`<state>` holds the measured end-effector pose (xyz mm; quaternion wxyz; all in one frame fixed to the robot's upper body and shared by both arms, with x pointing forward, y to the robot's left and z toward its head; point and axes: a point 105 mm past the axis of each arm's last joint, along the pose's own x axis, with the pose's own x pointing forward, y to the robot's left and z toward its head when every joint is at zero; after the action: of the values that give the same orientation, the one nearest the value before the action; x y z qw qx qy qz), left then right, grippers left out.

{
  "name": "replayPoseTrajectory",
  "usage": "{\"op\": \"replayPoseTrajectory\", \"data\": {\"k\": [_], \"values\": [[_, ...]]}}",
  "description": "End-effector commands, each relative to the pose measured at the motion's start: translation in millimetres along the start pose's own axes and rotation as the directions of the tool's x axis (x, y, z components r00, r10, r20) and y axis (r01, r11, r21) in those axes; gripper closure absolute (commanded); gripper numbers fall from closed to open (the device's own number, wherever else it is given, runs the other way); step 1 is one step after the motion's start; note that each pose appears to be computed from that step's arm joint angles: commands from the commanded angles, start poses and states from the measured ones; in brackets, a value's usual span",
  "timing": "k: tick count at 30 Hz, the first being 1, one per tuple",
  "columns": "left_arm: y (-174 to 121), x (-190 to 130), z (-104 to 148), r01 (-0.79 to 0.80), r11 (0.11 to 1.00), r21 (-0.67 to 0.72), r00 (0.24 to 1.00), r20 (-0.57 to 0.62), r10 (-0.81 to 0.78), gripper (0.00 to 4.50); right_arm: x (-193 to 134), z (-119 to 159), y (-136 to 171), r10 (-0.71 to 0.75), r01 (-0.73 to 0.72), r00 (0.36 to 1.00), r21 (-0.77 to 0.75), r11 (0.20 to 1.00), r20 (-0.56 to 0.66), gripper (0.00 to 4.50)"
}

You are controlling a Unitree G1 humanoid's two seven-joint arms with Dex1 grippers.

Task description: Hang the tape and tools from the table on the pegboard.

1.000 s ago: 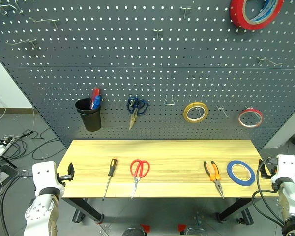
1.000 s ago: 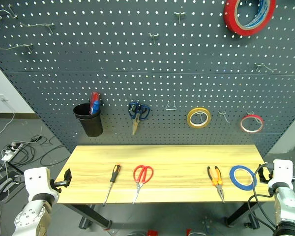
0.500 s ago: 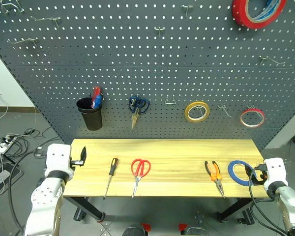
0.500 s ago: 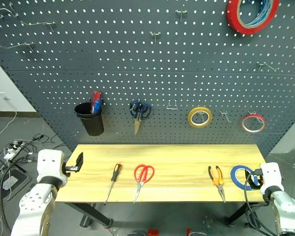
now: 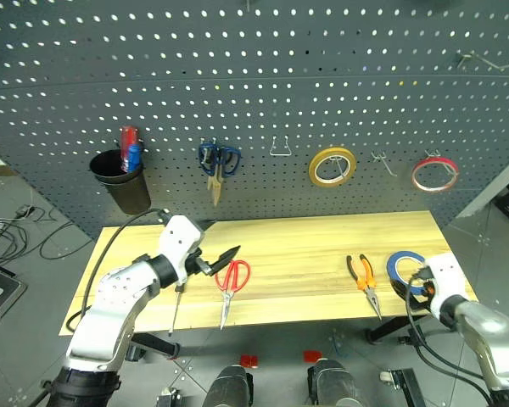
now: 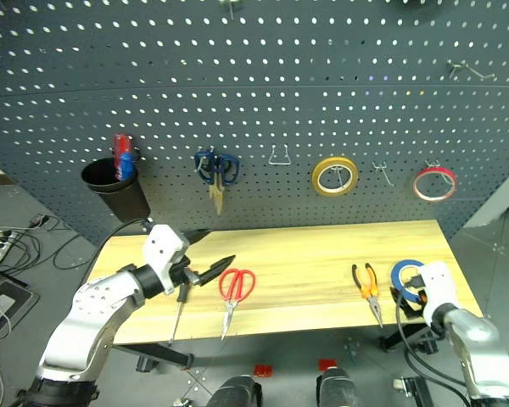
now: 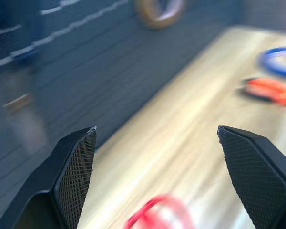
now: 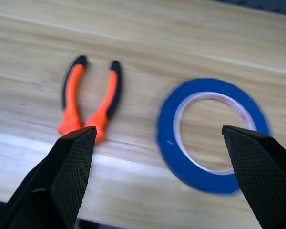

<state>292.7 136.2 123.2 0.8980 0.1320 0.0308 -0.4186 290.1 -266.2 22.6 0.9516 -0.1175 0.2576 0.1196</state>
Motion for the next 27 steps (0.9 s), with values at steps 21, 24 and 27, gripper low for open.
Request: {"op": "replayPoseTrajectory", "data": {"k": [21,24,27], "values": [[-62,44,28,0.517,0.839,0.172,0.848,0.027,-0.529,0.21,53,-13,-35,0.055,-0.077,0.938,-0.05,0.996,-0.343,1.18],[-62,45,28,0.516,0.839,0.174,0.849,0.028,-0.528,0.21,54,-16,-32,0.06,-0.093,0.931,-0.077,0.993,-0.36,2.26],[-61,47,32,0.496,0.854,0.157,0.858,0.062,-0.51,0.21,55,-19,-31,0.056,-0.095,0.929,-0.091,0.991,-0.367,3.29]]}}
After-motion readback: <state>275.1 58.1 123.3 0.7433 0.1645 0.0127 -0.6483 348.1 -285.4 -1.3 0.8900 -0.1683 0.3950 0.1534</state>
